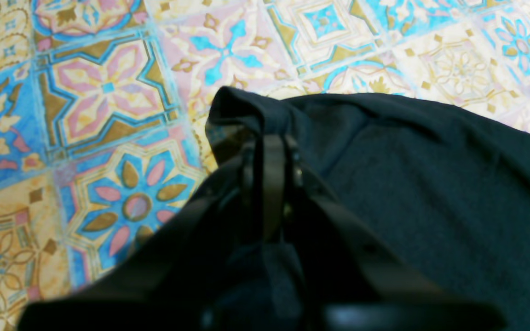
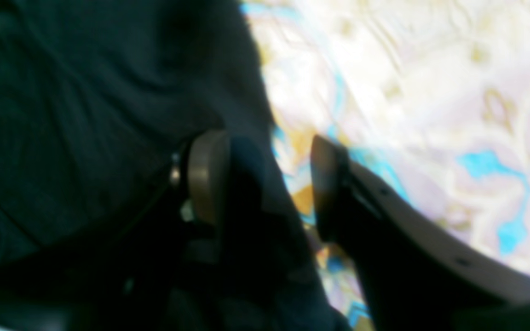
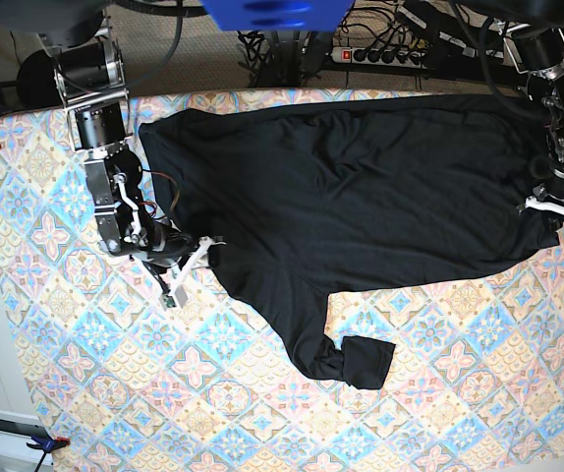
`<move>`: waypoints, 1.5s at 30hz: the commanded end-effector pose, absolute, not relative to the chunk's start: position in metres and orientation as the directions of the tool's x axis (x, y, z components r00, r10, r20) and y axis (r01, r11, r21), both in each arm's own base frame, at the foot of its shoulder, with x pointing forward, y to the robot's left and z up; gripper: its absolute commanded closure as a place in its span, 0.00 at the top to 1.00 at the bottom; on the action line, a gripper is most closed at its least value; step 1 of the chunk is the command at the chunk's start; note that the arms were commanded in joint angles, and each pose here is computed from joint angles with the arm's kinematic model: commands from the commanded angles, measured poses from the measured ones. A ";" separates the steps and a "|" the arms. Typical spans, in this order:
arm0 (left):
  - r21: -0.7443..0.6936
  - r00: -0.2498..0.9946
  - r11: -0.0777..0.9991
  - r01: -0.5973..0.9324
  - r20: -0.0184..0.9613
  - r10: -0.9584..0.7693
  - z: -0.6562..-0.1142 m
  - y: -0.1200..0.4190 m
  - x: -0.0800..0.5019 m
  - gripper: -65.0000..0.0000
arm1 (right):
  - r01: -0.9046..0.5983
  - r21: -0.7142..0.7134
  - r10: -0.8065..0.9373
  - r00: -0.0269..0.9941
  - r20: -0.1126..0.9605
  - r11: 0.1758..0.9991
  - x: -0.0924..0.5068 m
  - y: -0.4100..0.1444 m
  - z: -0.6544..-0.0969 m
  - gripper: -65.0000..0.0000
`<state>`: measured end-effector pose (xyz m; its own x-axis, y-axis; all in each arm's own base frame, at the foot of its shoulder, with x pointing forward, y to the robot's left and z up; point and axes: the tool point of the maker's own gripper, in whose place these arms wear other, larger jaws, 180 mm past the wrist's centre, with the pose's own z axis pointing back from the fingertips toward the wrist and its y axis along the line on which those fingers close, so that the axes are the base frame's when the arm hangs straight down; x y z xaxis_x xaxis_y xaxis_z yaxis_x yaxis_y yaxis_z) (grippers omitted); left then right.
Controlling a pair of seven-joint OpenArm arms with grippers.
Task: Layout the t-shirt on the table in an organized manner, then fold the t-shirt properly
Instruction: 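Grasp the shirt side near the sleeve with the right gripper, then fold the shirt side lengthwise toward the collar edge with the right gripper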
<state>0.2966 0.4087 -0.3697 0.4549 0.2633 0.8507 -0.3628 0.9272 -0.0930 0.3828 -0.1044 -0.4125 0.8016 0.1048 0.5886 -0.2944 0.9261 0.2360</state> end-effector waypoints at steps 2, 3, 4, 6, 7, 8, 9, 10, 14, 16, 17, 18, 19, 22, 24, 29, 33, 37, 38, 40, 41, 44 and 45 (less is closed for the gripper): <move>-0.081 0.408 0.931 -0.357 0.883 0.233 -0.349 0.417 0.306 0.00 | -0.309 0.226 0.102 0.768 0.632 0.924 0.396 -0.105 -0.398 0.49; -0.080 0.409 0.931 -0.356 0.883 0.232 -0.349 0.416 0.306 0.00 | -0.312 0.225 0.108 0.771 0.627 0.923 0.395 -0.104 -0.401 0.50; -0.080 0.409 0.931 -0.356 0.883 0.232 -0.349 0.416 0.306 0.00 | -0.315 0.224 0.115 0.777 0.619 0.922 0.393 -0.103 -0.405 0.51; -0.080 0.409 0.931 -0.356 0.883 0.232 -0.349 0.416 0.306 0.00 | -0.320 0.223 0.129 0.789 0.600 0.921 0.388 -0.101 -0.413 0.51; -0.080 0.409 0.931 -0.356 0.883 0.232 -0.349 0.416 0.306 0.00 | -0.321 0.222 0.131 0.790 0.599 0.921 0.387 -0.100 -0.415 0.51; -0.080 0.410 0.932 -0.354 0.882 0.232 -0.350 0.416 0.306 0.00 | -0.326 0.221 0.135 0.788 0.601 0.919 0.387 -0.098 -0.416 0.51; -0.080 0.410 0.932 -0.354 0.882 0.232 -0.350 0.416 0.306 0.00 | -0.337 0.218 0.145 0.785 0.602 0.916 0.386 -0.095 -0.417 0.50; -0.080 0.410 0.932 -0.354 0.882 0.232 -0.350 0.416 0.306 0.00 | -0.344 0.217 0.152 0.784 0.602 0.914 0.385 -0.093 -0.418 0.49; -0.080 0.410 0.932 -0.354 0.882 0.232 -0.350 0.416 0.306 0.00 | -0.363 0.212 0.174 0.784 0.596 0.907 0.381 -0.088 -0.420 0.37; -0.080 0.409 0.931 -0.356 0.883 0.232 -0.349 0.416 0.306 0.00 | -0.362 0.213 0.172 0.784 0.597 0.908 0.381 -0.088 -0.420 0.27; -0.080 0.409 0.931 -0.356 0.883 0.232 -0.349 0.416 0.306 0.00 | -0.361 0.213 0.171 0.784 0.597 0.908 0.382 -0.088 -0.420 0.21; -0.080 0.409 0.931 -0.356 0.883 0.232 -0.349 0.416 0.306 0.00 | -0.361 0.213 0.171 0.784 0.597 0.908 0.382 -0.088 -0.420 0.17; -0.081 0.407 0.931 -0.355 0.883 0.232 -0.349 0.416 0.306 0.00 | -0.356 0.214 0.165 0.783 0.600 0.910 0.383 -0.090 -0.419 0.11; -0.081 0.406 0.931 -0.356 0.884 0.232 -0.348 0.417 0.306 0.00 | -0.334 0.220 0.136 0.778 0.614 0.917 0.388 -0.096 -0.413 0.05; -0.081 0.404 0.932 -0.354 0.885 0.230 -0.347 0.416 0.307 0.00 | -0.318 0.226 0.118 0.778 0.617 0.921 0.390 -0.100 -0.412 0.04; -0.080 0.402 0.931 -0.355 0.886 0.230 -0.346 0.417 0.307 0.00 | -0.323 0.228 0.085 0.725 0.684 0.919 0.404 -0.101 -0.381 0.00; -0.080 0.402 0.931 -0.356 0.886 0.230 -0.346 0.417 0.306 0.00 | -0.374 0.209 0.101 0.660 0.745 0.904 0.410 -0.090 -0.350 0.00; -0.071 0.411 0.932 -0.356 0.883 0.224 -0.349 0.419 0.301 0.00 | -0.386 0.215 0.105 0.659 0.745 0.897 0.397 -0.085 -0.352 0.00; -0.066 0.409 0.930 -0.361 0.885 0.222 -0.347 0.421 0.297 0.00 | -0.382 0.218 0.098 0.658 0.747 0.898 0.394 -0.087 -0.352 0.00; -0.057 0.389 0.927 -0.371 0.897 0.211 -0.337 0.427 0.292 0.00 | -0.364 0.229 0.078 0.662 0.745 0.903 0.386 -0.092 -0.354 0.00; -0.048 0.388 0.928 -0.368 0.899 0.201 -0.334 0.427 0.289 0.00 | -0.359 0.234 0.071 0.664 0.745 0.903 0.380 -0.094 -0.356 0.00; -0.035 0.391 0.933 -0.358 0.902 0.184 -0.331 0.424 0.284 0.00 | -0.405 0.236 0.093 0.645 0.758 0.883 0.366 -0.089 -0.353 0.00; -0.033 0.393 0.933 -0.358 0.901 0.183 -0.331 0.424 0.283 0.00 | -0.412 0.237 0.100 0.648 0.755 0.880 0.362 -0.089 -0.354 0.00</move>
